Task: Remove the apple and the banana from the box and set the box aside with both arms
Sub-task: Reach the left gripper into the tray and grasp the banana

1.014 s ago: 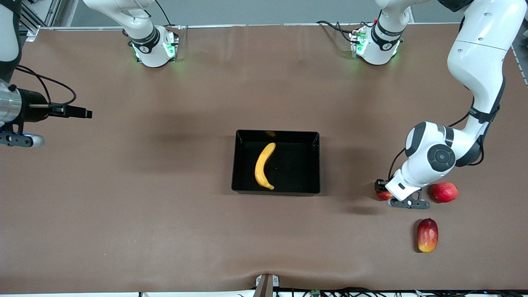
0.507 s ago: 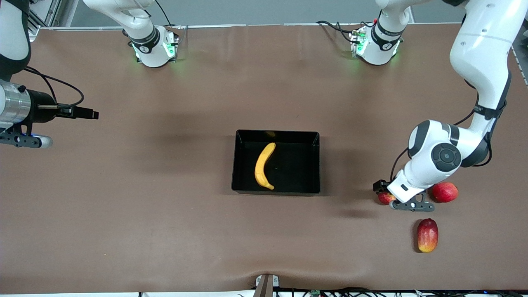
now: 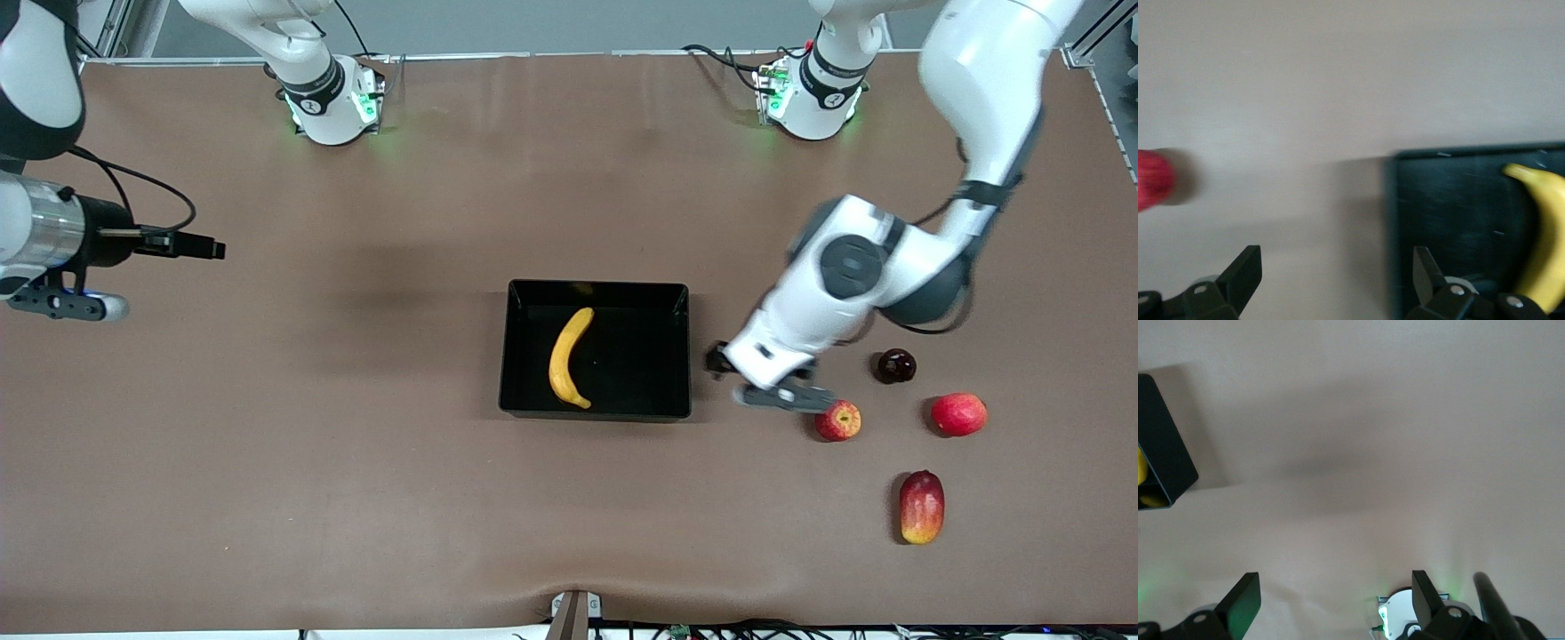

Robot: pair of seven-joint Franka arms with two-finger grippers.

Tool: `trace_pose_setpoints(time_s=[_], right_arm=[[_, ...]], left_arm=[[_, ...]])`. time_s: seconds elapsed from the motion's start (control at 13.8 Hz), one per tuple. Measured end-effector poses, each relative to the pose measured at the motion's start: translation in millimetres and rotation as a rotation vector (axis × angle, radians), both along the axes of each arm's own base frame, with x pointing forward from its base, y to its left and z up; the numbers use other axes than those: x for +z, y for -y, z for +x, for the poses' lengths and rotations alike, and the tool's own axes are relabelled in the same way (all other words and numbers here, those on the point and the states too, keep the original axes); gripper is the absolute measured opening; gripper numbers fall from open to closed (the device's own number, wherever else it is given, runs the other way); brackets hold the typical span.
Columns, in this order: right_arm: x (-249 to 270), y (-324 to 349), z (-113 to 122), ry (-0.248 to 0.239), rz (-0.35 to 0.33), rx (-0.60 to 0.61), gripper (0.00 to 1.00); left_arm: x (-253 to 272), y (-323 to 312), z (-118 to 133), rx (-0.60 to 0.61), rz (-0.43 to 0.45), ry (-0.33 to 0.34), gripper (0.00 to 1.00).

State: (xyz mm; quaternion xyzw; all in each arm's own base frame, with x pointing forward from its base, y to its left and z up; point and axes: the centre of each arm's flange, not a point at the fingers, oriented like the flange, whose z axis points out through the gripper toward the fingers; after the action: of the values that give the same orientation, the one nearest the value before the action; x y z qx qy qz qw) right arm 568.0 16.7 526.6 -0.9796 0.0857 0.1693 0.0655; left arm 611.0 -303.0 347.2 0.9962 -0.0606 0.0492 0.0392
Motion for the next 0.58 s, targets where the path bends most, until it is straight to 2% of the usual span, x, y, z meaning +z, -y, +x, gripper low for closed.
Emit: trace_pose_setpoints(time_s=[0.29, 0.58], right_arm=[[-20.2, -25.6, -1.4, 0.009, -0.007, 0.001, 1.00], [-28.8, -29.7, -6.6, 0.017, -0.006, 0.003, 1.00]], left_arm=[[-5.9, 125.2, -37.1, -0.045, -0.056, 0.002, 1.00], [-68.6, 185.1, -54.3, 0.012, -0.028, -0.001, 1.00]])
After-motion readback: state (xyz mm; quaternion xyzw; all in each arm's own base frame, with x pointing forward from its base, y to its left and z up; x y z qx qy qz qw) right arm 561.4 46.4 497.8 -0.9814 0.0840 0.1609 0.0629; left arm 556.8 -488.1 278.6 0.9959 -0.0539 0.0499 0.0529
